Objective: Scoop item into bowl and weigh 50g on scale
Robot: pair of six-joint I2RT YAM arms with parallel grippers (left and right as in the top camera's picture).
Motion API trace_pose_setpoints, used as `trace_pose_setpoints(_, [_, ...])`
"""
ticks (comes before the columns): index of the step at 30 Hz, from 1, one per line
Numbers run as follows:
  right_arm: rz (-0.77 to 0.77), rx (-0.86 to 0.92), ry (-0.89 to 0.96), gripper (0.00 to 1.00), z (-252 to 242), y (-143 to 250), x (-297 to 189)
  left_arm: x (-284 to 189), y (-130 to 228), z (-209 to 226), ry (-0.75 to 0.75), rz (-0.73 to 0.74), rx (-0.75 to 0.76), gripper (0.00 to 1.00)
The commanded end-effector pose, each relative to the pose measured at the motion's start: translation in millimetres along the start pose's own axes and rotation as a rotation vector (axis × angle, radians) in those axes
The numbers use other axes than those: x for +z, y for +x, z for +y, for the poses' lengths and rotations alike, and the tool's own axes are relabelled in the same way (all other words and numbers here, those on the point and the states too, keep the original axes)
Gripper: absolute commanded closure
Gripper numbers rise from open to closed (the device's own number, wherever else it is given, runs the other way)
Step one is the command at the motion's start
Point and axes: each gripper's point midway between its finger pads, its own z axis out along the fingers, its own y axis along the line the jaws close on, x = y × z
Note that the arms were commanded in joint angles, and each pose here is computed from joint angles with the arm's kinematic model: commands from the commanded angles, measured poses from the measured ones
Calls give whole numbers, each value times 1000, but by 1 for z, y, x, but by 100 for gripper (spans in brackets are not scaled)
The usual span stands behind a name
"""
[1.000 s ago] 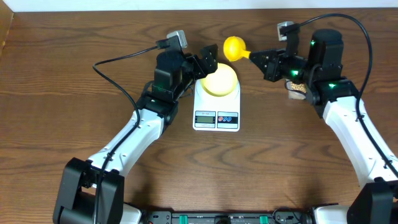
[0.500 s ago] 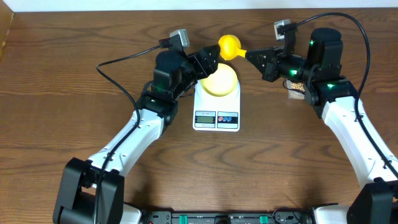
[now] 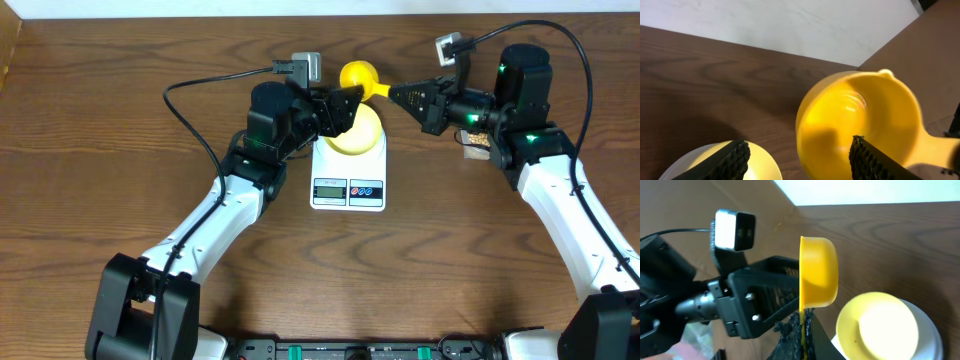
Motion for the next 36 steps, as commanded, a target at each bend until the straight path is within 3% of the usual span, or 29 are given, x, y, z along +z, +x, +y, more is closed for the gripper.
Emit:
trace_pose_setpoints(1, [1, -58, -66, 99, 21, -6, -2, -2, -8, -7, 28, -19, 49, 35])
trace_pose_setpoints(3, [8, -48, -65, 99, 20, -4, -2, -2, -10, -8, 32, -27, 52, 39])
trace_pose_setpoints(9, [30, -37, -108, 99, 27, 1, -3, -2, -15, -12, 44, -48, 61, 69])
trace_pose_setpoints(16, [25, -37, -93, 99, 25, 0, -2, -2, -16, -12, 46, -51, 55, 92])
trace_pose_setpoints(20, [23, -36, -83, 98, 23, -1, -2, -2, -16, -12, 46, -51, 55, 92])
trace_pose_setpoints(25, [12, -37, -53, 68, 18, -3, -2, -2, -17, -10, 36, -57, 64, 92])
trace_pose_setpoints(26, [11, -37, -52, 54, 17, -3, -2, -2, -17, -10, 35, -57, 77, 92])
trace_pose_setpoints(28, [10, -37, -48, 48, 17, -3, -2, -2, -17, -10, 33, -55, 106, 93])
trace_pose_setpoints(36, [2, -120, -29, 41, 9, -5, -8, -4, -5, 4, 8, 8, 170, 93])
